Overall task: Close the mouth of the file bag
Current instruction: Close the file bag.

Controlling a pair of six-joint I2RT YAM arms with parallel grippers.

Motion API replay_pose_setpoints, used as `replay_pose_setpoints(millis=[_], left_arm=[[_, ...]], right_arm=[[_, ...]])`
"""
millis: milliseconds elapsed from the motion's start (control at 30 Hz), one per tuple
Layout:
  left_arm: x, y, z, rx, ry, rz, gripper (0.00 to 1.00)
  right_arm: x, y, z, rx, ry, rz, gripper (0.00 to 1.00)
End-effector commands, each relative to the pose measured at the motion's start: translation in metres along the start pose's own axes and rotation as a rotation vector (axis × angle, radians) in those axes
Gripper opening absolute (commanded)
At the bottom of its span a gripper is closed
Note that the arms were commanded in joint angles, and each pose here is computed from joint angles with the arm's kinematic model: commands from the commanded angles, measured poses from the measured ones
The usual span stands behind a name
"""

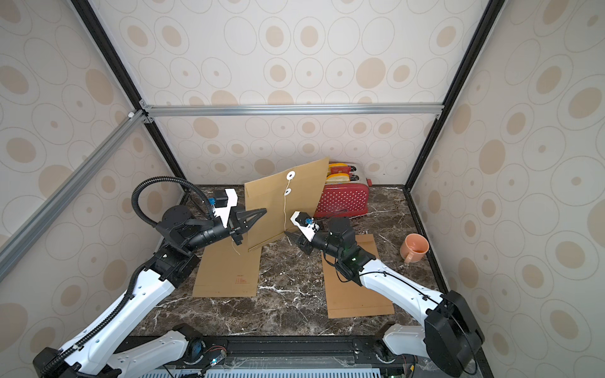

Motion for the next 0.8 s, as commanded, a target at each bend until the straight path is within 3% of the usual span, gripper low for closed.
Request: replay_pose_setpoints(millis=[0, 167, 600, 767], left_arm=[[-0.003, 0.01, -0.001, -0.043, -0.021, 0.023, 0.0], [-0.003, 0.009, 0.001, -0.04, -0.023, 0.015, 0.0], [0.001, 0.007, 0.003, -0.054, -0.006, -0.031, 0.0], [0.007, 0.01, 0.013, -0.085, -0.03, -0.151, 0.0]], right_arm=[[0.001, 0.009, 0.002, -0.065, 0.024, 0.04, 0.49], [0.0, 0.005, 0.006, -0.055, 0.023, 0.056, 0.43], [0.001, 0.002, 0.006, -0.043, 0.024, 0.105, 0.01], [0.002, 0.006, 0.0, -0.007, 0.03, 0.178, 0.0]])
Point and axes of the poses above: each gripper's point midway between its finger pads, its own z axis out along the fingers, its own x axis along the line the jaws close on, y = z × x, the point moved 8 cm from there along -z, back along the fingers, and after that the axes turned 10 degrees about -z, right-handed, at the moved point
